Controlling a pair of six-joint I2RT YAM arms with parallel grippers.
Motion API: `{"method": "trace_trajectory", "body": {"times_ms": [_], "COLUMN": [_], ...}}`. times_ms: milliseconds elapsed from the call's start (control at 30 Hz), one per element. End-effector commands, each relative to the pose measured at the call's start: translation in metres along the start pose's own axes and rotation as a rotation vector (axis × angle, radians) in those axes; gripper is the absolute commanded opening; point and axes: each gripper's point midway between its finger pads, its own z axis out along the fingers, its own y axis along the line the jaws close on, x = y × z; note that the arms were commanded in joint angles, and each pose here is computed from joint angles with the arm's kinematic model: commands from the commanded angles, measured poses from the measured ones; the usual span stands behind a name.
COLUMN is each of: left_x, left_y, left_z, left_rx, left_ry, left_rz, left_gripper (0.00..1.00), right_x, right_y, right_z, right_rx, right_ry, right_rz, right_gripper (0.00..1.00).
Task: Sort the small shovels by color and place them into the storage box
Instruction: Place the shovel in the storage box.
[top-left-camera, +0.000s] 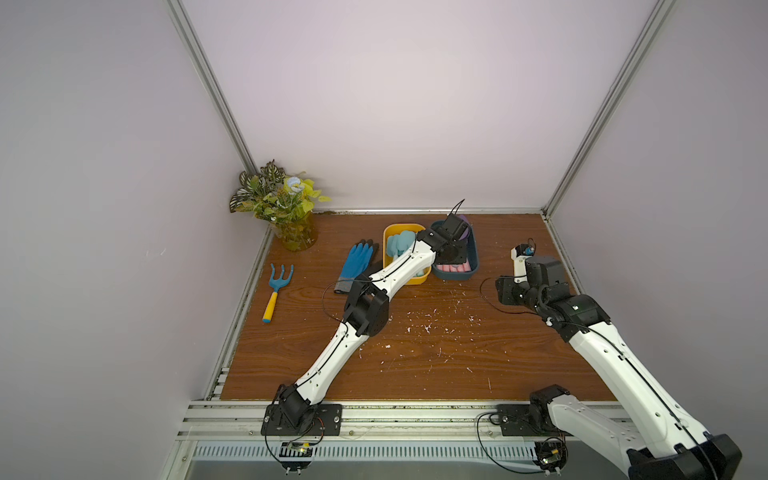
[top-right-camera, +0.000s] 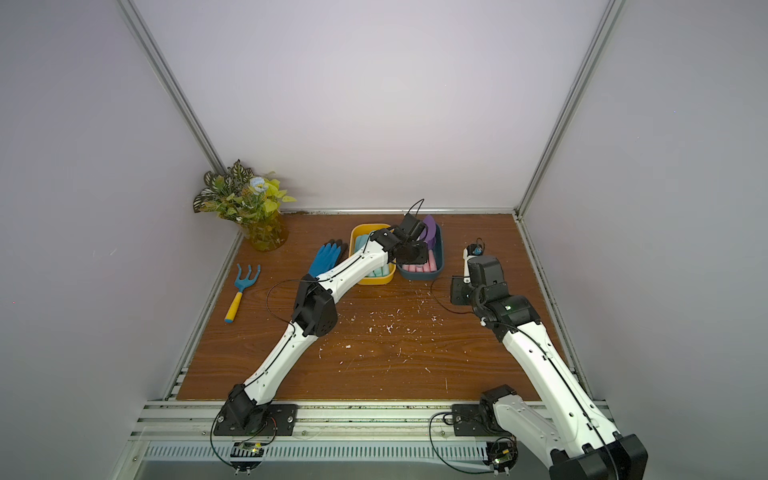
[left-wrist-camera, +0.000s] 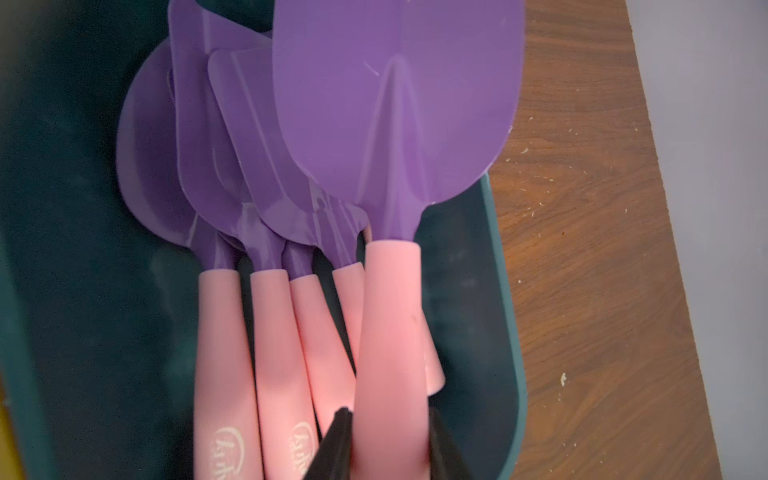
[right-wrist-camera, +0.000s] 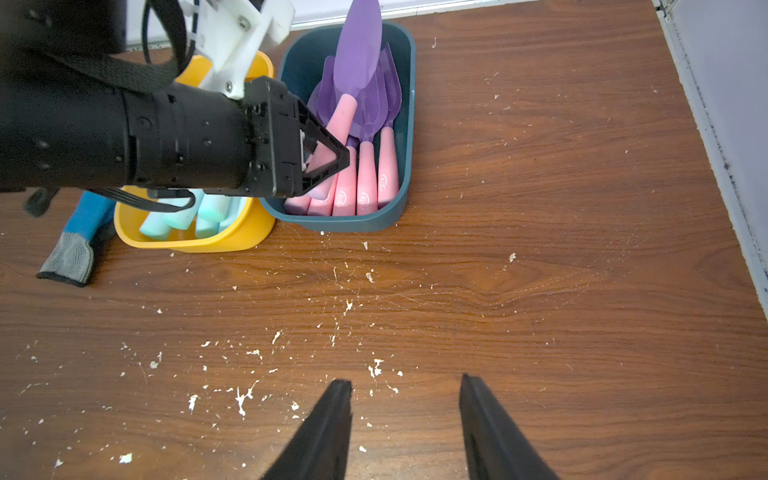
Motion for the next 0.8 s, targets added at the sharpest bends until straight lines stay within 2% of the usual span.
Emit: {"method": "trace_trajectory", "body": {"times_ms": [0, 767], "left_x": [-0.001, 0.022], "left_y": [0.013, 0.043], "left_z": [0.012, 0.027], "left_rx": [-0.02, -0.089], "left_ry": [-0.005, 0.062], "left_rz": [-0.008, -0.016], "left_gripper": [0.07, 0.15], "right_x": [-0.003, 0.0], "right_y": [-0.002, -0.002], "right_z": [-0.004, -0.001], "right_rx": [0.004, 0.006], "right_ry": [-0.024, -0.01], "right_rz": [-0.011, -0.018], "right_gripper": [0.49, 0.49]}}
